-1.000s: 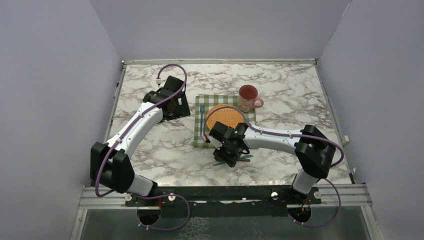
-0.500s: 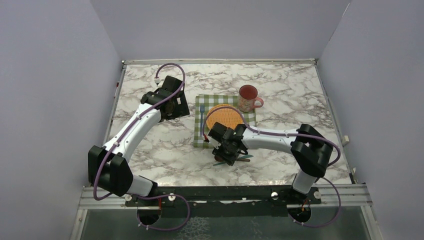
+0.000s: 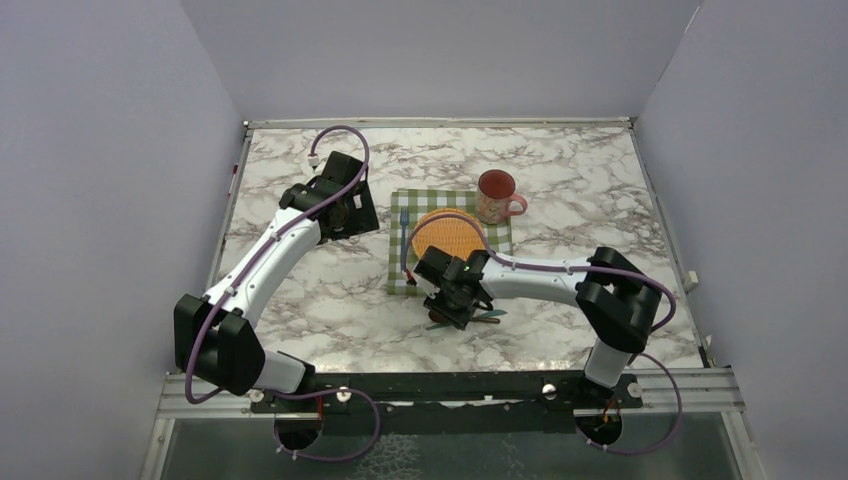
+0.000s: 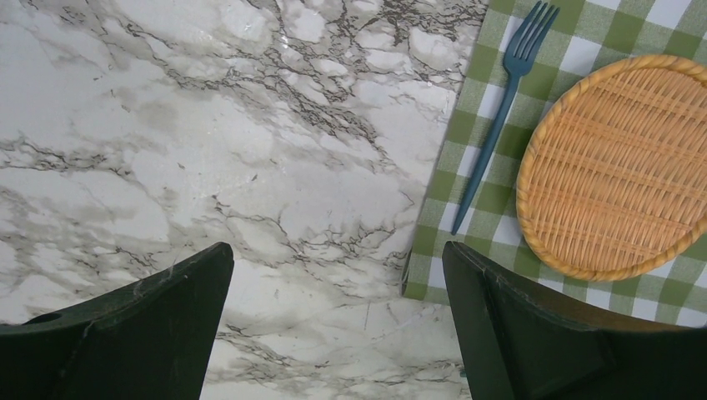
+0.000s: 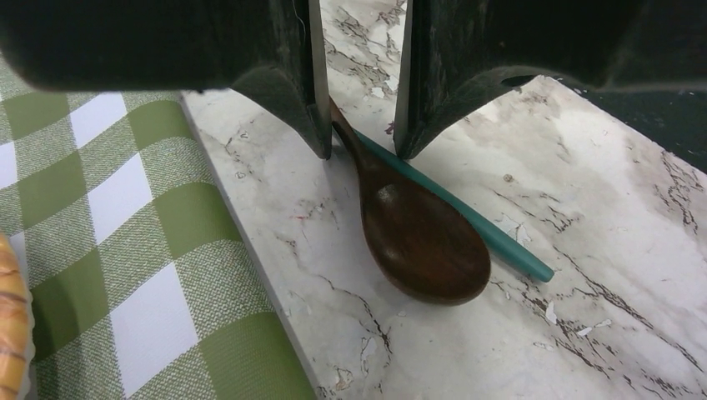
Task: Set the dinner table for one person
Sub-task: Pick up the spoon from the center of the board.
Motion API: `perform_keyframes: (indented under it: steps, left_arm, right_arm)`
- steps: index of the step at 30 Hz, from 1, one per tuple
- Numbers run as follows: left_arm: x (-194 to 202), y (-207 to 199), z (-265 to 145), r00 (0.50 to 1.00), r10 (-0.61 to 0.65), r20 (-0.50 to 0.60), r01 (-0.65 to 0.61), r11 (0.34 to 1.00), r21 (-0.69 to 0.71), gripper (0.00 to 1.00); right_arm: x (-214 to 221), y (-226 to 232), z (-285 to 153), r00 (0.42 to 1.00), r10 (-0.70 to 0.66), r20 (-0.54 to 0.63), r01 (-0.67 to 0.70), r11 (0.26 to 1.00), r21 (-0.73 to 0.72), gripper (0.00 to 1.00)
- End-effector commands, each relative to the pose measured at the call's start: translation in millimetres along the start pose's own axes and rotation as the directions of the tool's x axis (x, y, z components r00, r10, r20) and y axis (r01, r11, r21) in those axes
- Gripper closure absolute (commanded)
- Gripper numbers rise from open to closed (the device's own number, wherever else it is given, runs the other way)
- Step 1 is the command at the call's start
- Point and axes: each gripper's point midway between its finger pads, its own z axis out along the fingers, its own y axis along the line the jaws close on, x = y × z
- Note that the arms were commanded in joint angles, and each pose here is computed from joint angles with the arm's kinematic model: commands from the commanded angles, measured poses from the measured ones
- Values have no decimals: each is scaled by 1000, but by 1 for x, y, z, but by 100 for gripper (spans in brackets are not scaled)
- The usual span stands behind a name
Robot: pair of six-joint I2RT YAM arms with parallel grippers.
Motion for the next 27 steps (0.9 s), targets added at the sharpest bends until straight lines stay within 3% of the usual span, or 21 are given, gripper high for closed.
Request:
perform_keyframes:
  steps: [1,8,27]
  left_arm:
    - [-8,-3,-12,1000,-8,21,7,999,39,1]
    - [-8,-4,-12,1000,-9,20,8,999,40,1]
    - [-2,-4,-10,1000,-13,1,12,999,46,1]
  right_arm:
    - [-9,-10,-6,999,-10,32,8,998,65,64]
    - [-8,-13,-12,1000,-8,30,5,997,76,73]
    - [2,-5,-17,1000,4,-6,-3,999,37,74]
